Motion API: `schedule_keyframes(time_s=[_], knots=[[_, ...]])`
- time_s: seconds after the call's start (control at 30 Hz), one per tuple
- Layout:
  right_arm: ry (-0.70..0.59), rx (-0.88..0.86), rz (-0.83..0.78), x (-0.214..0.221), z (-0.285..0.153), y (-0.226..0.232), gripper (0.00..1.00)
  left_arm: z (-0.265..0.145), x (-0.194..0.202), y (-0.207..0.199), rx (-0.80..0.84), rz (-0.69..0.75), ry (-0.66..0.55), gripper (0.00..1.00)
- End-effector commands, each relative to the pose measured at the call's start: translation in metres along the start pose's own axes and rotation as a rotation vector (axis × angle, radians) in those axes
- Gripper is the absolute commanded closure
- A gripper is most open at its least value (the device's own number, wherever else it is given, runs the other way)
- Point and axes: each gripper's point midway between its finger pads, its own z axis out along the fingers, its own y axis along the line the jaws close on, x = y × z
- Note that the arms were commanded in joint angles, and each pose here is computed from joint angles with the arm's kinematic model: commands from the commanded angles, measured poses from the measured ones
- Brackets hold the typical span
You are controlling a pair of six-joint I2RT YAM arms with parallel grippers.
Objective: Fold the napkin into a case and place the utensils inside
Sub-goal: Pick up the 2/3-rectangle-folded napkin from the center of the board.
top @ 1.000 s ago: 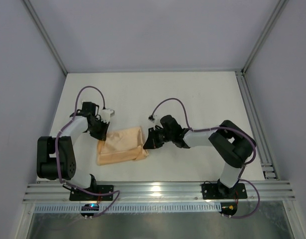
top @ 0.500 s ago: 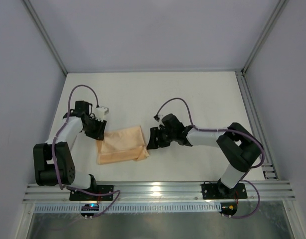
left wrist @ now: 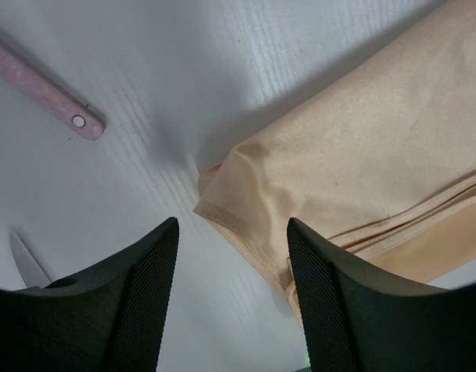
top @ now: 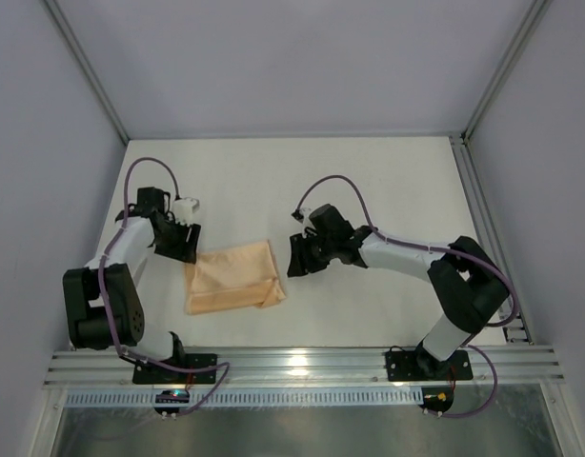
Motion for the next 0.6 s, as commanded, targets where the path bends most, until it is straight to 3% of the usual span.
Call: schedule_keyframes(time_s=[0.0,0.07,0.17,0.37,0.57], knots=[[-0.114,-0.163,-0.081,-0.026,-0.017,0.06,0.61,0.003,-0.018,0.015,-0.041,-0.008,-0.033,0.39],[-0.174,-0.252,-0.072,-0.029,-0.014,0.077,0.73,0.008,-0.018,0.015,-0.028,-0.013,-0.026,0.38],[-0.171,-0.348,-0.018,-0.02,-0.004,0.096,0.83,0.013,-0.02,0.008,0.021,-0.011,-0.039,0.38],[-0.13,-0.359,0.065,-0.008,0.03,0.086,0.89,0.017,-0.019,-0.005,0.103,0.004,-0.046,0.45],[-0.109,-0.34,0.126,-0.002,0.05,0.073,0.95,0.014,-0.015,-0.02,0.173,0.038,-0.06,0.65]])
